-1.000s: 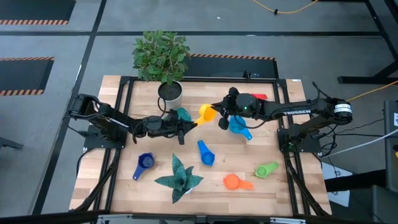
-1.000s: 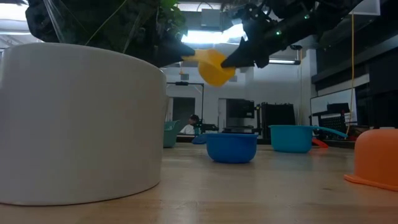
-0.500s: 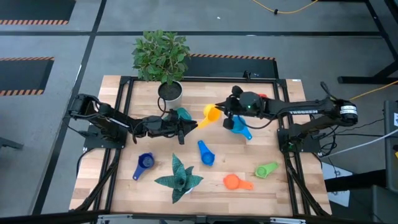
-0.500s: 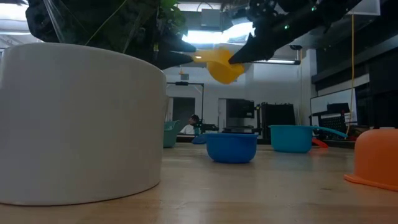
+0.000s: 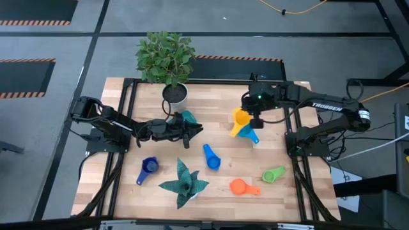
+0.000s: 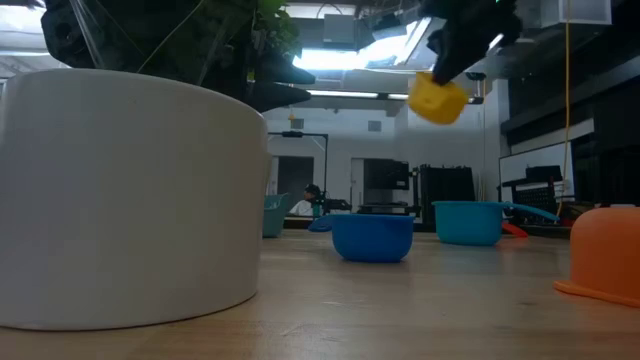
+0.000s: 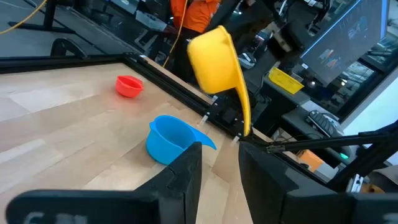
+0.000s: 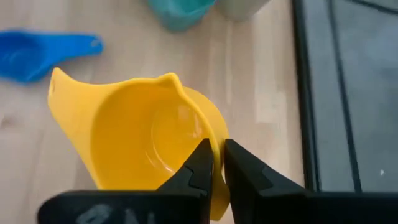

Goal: Nest measuring cups in basket
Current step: Stack the yellow measuring cup on top of the light blue measuring cup

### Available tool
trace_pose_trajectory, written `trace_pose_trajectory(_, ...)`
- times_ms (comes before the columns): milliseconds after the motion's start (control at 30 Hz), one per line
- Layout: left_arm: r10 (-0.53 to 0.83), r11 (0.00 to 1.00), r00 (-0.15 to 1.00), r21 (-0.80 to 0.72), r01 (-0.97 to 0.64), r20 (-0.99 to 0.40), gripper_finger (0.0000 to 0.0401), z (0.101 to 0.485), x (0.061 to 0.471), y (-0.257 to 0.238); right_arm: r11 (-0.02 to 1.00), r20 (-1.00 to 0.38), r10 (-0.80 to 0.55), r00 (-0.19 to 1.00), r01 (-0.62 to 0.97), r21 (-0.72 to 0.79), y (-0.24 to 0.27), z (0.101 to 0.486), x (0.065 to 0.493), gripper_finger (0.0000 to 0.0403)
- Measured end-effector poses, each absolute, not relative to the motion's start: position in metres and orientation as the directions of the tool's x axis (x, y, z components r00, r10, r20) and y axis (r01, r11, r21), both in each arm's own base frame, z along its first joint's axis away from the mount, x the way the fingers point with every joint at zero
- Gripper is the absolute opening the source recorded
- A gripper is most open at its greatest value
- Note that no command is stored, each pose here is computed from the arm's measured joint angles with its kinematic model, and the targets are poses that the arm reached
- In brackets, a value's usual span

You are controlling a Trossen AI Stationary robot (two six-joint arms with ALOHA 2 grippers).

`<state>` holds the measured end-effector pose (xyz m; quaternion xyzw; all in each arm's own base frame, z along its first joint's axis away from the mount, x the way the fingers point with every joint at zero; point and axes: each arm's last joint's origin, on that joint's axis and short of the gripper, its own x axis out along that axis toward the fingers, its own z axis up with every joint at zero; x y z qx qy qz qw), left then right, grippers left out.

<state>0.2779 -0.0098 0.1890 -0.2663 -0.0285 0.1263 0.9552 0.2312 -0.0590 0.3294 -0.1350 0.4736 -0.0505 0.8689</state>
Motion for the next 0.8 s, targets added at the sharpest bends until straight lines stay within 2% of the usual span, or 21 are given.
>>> trace_pose_trajectory(333, 0.256, 0.827, 0.967, -0.515, -0.226, -0.013, 0.0099, 0.189, 0.278, -0.010, 0.957, -0.910, -0.165, 0.381, -0.159, -0.241, -0.083, 0.327, 0.207, 0.0033)
trace_pose_trajectory(433, 0.257, 0.826, 0.966, -0.515, -0.226, -0.013, 0.0101, 0.189, 0.278, -0.010, 0.947, -0.931, -0.129, 0.342, -0.237, -0.219, -0.089, 0.322, 0.205, 0.0033)
trace_pose_trajectory(800, 0.256, 0.827, 0.967, -0.515, -0.226, -0.013, 0.0101, 0.189, 0.278, -0.010, 0.770, -0.970, -0.048, 0.237, -0.610, -0.187, -0.096, 0.301, 0.219, 0.0035)
